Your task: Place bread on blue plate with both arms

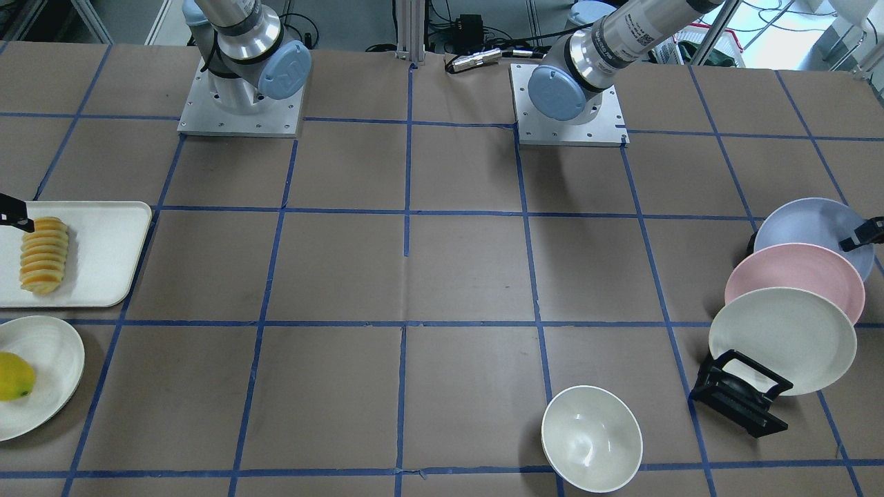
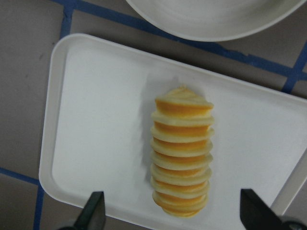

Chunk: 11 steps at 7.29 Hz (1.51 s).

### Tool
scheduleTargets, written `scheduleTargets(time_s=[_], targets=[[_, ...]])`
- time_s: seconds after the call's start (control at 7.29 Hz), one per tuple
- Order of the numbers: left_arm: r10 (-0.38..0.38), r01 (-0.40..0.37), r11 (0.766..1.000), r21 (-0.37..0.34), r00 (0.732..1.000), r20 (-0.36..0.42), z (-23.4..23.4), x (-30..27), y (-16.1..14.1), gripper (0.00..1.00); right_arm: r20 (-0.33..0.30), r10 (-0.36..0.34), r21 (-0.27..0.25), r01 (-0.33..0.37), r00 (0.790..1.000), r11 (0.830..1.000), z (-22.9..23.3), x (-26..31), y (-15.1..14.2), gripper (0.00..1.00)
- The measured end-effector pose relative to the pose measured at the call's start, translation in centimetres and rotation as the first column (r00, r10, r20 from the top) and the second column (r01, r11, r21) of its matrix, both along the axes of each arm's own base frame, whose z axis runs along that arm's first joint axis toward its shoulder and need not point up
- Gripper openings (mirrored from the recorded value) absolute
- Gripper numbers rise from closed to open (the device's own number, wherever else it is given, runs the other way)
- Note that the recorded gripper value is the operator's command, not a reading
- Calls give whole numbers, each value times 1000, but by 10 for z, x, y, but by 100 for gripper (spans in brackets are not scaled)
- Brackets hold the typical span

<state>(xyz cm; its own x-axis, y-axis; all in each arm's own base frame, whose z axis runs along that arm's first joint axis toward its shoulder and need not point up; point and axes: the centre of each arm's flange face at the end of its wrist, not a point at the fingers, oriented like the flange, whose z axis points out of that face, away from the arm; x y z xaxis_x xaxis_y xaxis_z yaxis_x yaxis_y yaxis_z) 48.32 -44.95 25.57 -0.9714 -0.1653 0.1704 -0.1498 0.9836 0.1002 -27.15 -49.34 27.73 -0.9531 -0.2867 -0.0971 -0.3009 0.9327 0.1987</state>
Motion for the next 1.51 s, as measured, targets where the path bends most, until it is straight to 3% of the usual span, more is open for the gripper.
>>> scheduleTargets(time_s=[0.41, 0.69, 1.1, 1.51], targets=[[-48, 45, 998, 32, 992, 115, 43, 1, -12, 0, -57, -90, -35, 88, 994, 996, -45, -1, 26, 100], [-74, 68, 997, 44, 983, 167, 68, -3, -14, 0, -78, -99, -39, 97, 992, 995, -65, 8, 38, 100], [-134, 107, 988, 115, 955, 263, 119, -7, 2, 0, -100, -113, -48, 109, 989, 993, -73, 6, 41, 100], [-174, 130, 977, 169, 944, 281, 188, -43, 27, 0, -113, -123, -67, 116, 986, 991, -92, 0, 35, 100]])
